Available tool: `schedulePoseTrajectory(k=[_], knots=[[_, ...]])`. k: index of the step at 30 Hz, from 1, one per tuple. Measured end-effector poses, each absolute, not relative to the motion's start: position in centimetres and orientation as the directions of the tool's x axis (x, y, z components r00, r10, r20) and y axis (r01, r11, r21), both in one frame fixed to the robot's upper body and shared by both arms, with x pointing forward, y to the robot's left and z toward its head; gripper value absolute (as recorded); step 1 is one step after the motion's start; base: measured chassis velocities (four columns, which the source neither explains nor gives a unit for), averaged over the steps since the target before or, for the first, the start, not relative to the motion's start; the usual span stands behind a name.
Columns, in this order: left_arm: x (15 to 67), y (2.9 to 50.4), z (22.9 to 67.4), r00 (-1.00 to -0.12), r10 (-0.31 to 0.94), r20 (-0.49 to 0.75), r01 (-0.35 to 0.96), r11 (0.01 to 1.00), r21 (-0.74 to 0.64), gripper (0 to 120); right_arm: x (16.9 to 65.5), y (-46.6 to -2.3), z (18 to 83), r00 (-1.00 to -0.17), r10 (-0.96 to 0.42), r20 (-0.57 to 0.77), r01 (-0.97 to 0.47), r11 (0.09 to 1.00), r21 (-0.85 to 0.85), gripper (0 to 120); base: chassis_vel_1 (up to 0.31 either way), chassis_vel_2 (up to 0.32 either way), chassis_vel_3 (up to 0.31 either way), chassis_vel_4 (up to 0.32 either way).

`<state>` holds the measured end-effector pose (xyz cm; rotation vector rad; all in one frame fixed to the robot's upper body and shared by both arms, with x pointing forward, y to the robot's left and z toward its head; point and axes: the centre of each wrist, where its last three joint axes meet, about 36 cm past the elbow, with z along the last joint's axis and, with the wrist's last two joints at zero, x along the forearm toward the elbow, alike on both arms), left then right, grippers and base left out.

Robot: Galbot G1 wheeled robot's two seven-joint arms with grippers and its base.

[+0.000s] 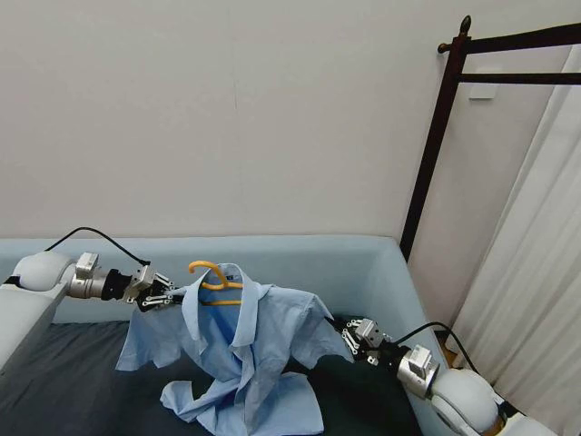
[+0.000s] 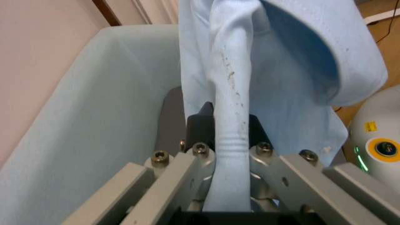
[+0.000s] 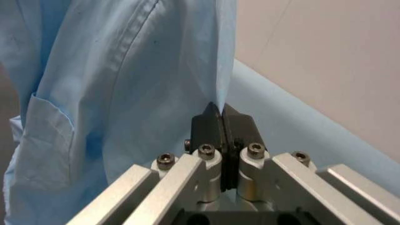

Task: Pick up the clothes from the sofa and hang them on the clothes hanger.

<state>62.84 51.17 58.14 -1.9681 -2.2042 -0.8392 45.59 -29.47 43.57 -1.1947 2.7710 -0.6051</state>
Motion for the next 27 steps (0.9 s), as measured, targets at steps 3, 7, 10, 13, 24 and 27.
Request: schedulePoseTrajectory(k=[3, 7, 10, 13, 24, 27], knots=[[62.9, 51.2, 58.3, -0.179, 0.9, 0.398, 0.936, 0.031, 0.35, 2, 45.7, -30.2, 43.7, -0.702, -0.707, 0.089, -0.678, 0.624, -0.388, 0, 0.0, 0.0, 0.0, 0.0], [62.9, 51.2, 58.5, -0.181, 0.901, 0.395, 0.935, 0.033, 0.353, 2, 46.0, -30.9, 44.3, -0.706, -0.704, 0.076, -0.668, 0.626, -0.401, 0, 0.0, 0.0, 0.0, 0.0], [62.9, 51.4, 58.7, -0.184, 0.903, 0.39, 0.934, 0.037, 0.355, 2, 46.4, -32.1, 45.1, -0.709, -0.702, 0.068, -0.659, 0.625, -0.418, 0, 0.0, 0.0, 0.0, 0.0], [62.8, 51.5, 58.7, -0.185, 0.903, 0.389, 0.934, 0.038, 0.356, 2, 46.6, -32.5, 45.4, -0.714, -0.697, 0.063, -0.65, 0.628, -0.428, 0, 0.0, 0.0, 0.0, 0.0], [62.6, 51.7, 59.2, -0.185, 0.901, 0.391, 0.932, 0.035, 0.361, 2, 47.5, -33.6, 46.4, -0.721, -0.693, 0.011, -0.614, 0.631, -0.474, 0, 0.0, 0.0, 0.0, 0.0], [62.6, 51.6, 59.3, -0.184, 0.902, 0.391, 0.931, 0.033, 0.363, 2, 47.4, -33.4, 46.0, -0.671, -0.741, -0.006, -0.655, 0.597, -0.464, 5, 0.0, 0.0, 0.0, 0.0]])
